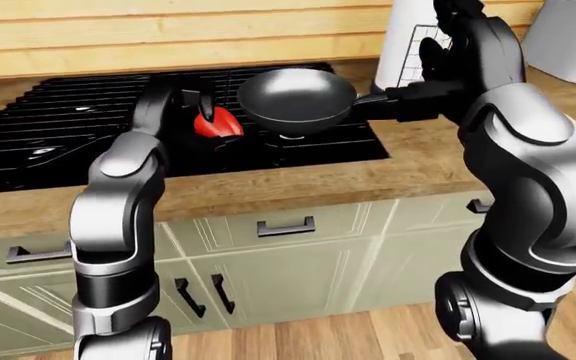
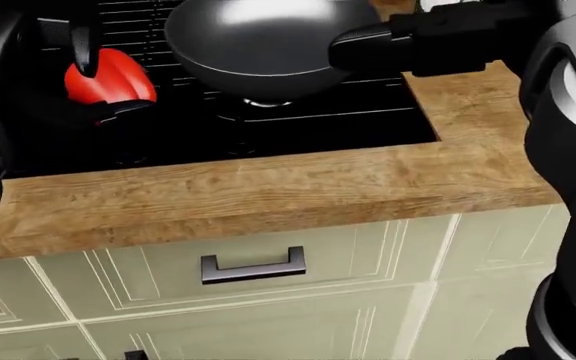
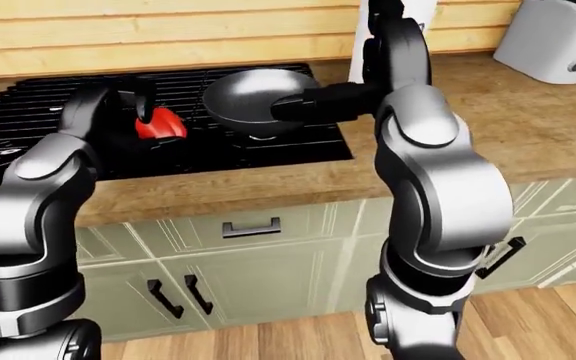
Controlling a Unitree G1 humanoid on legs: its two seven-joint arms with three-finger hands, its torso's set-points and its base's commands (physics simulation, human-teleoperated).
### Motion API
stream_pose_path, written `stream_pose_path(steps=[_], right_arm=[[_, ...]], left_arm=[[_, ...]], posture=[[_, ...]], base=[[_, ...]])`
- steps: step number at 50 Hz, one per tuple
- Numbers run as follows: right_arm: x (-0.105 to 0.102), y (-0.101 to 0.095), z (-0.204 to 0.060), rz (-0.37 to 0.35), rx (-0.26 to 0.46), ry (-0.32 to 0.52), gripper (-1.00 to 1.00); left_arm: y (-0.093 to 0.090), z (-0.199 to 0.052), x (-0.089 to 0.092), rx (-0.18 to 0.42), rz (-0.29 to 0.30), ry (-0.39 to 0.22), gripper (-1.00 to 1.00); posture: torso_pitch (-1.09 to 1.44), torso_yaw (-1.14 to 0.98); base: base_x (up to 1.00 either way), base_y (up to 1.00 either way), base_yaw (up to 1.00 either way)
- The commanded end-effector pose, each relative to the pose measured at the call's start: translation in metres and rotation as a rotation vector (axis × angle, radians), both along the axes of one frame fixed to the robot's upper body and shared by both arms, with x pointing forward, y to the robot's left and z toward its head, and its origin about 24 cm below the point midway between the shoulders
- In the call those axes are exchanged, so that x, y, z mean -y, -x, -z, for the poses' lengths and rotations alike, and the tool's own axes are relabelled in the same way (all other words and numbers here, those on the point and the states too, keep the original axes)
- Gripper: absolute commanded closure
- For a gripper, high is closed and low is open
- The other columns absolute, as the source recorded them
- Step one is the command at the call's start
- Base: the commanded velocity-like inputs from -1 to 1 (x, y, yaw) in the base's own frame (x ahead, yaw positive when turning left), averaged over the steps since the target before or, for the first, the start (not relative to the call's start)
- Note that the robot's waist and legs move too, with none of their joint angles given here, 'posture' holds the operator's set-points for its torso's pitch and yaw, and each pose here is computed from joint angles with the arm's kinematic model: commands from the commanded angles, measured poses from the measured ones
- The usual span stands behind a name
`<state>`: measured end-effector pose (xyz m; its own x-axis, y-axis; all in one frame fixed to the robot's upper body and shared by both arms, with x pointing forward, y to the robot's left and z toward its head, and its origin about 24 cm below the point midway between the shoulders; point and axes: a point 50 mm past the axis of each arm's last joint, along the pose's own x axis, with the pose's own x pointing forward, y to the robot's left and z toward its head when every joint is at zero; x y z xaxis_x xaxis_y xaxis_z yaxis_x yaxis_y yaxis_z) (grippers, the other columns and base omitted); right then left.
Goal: Pick the bell pepper from the plate and place it in the pan.
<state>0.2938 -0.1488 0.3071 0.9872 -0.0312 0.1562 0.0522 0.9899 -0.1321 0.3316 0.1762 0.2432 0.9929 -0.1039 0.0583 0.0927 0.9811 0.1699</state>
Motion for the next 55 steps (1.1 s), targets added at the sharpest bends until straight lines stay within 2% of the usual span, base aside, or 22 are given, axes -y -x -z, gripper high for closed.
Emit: stream_pose_path(steps=[1,18,34,44,55], right_arm=[[-0.003,0.005,-0.013,-0.013,0.076,0.003,-1.00],[-0.004,0.006,-0.014,-0.016,0.083,0.002,-1.00],[-0.005,0.011,-0.019,-0.048,0.147,-0.012,-1.00],[-0.006,0.011,-0.019,-0.053,0.149,-0.008,-1.00],[-0.006,0.012,-0.019,-0.051,0.152,0.000,-1.00]], left_arm=[[0.006,-0.022,-0.003,0.111,-0.013,-0.004,1.00],[0.007,-0.018,-0.004,0.107,-0.014,0.001,1.00],[0.006,-0.026,-0.003,0.121,-0.014,0.001,1.00],[0.009,-0.035,-0.003,0.146,-0.019,0.005,1.00],[0.011,-0.033,-0.004,0.142,-0.020,0.008,1.00]], posture=[[0.00,0.00],[0.00,0.00],[0.00,0.00],[0.00,0.00],[0.00,0.00]], base=[[0.00,-0.25,0.00],[0.00,-0.18,0.00],[0.00,0.00,0.00],[0.03,0.00,0.00],[0.11,0.00,0.00]])
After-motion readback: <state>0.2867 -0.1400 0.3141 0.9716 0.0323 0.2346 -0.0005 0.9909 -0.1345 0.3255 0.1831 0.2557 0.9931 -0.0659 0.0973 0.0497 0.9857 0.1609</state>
